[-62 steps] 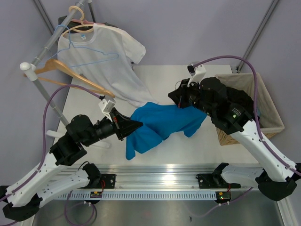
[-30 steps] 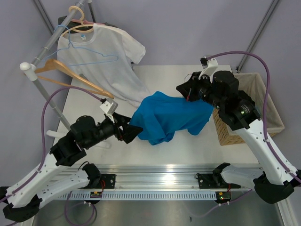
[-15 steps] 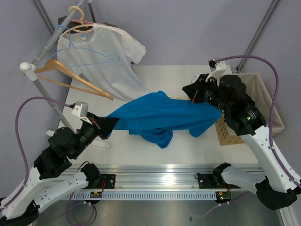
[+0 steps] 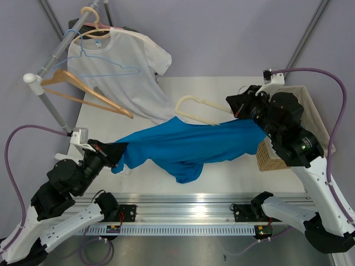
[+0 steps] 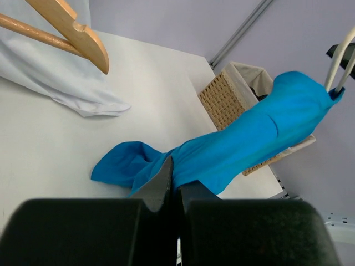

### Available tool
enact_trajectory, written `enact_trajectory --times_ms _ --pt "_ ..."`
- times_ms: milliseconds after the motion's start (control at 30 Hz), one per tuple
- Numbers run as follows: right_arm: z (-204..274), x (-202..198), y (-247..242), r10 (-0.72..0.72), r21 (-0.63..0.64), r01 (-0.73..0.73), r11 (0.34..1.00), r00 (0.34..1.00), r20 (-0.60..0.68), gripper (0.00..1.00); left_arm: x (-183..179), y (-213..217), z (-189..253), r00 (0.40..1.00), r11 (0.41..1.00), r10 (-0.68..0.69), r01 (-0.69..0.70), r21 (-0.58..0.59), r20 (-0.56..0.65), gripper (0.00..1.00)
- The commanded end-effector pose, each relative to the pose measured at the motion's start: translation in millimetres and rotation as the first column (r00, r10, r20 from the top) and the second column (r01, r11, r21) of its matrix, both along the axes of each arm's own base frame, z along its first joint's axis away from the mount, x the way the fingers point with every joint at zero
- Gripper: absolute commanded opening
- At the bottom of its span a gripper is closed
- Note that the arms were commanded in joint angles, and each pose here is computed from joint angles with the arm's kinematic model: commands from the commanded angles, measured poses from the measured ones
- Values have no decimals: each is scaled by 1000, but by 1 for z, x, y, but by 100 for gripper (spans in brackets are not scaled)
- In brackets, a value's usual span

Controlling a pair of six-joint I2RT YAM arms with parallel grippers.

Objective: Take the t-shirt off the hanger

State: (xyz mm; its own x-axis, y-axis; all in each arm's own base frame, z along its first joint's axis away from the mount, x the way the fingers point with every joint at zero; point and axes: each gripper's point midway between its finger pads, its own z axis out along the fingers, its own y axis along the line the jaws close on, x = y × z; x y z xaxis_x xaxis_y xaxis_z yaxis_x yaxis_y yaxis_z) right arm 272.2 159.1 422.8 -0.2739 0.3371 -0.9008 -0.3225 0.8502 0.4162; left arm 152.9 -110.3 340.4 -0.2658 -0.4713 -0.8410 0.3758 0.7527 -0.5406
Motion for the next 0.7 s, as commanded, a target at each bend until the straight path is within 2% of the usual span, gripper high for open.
enact_trajectory --times_ms 0,133,267,433,500,567,600,633,667 --pt "33 4 -28 -101 -20 103 994 989 110 0 15 11 3 993 994 113 -113 -1 -12 0" --pt "37 7 0 29 1 -30 1000 994 107 0 39 -35 -25 996 995 47 -41 89 -73 0" --pt "45 4 35 198 37 -205 978 971 136 0 64 -75 -44 995 996 15 -6 91 -103 0" --pt "60 -4 53 298 72 -317 946 934 196 0 92 -116 -67 992 995 -9 21 97 -129 0" --pt "67 -12 59 346 74 -371 926 910 229 0 104 -132 -87 985 989 -11 35 140 -172 0" --pt "64 -17 62 371 70 -398 915 896 245 0 111 -146 -85 983 988 -47 73 139 -179 0" --pt "62 -18 61 373 67 -399 914 895 245 0 116 -154 -96 979 980 -59 94 173 -197 3" --pt "57 -18 61 375 58 -398 915 896 238 0 115 -163 -90 976 975 -109 142 170 -190 14" --pt "45 -16 62 382 28 -396 918 899 213 0 113 -169 -88 972 969 -143 176 176 -186 49"
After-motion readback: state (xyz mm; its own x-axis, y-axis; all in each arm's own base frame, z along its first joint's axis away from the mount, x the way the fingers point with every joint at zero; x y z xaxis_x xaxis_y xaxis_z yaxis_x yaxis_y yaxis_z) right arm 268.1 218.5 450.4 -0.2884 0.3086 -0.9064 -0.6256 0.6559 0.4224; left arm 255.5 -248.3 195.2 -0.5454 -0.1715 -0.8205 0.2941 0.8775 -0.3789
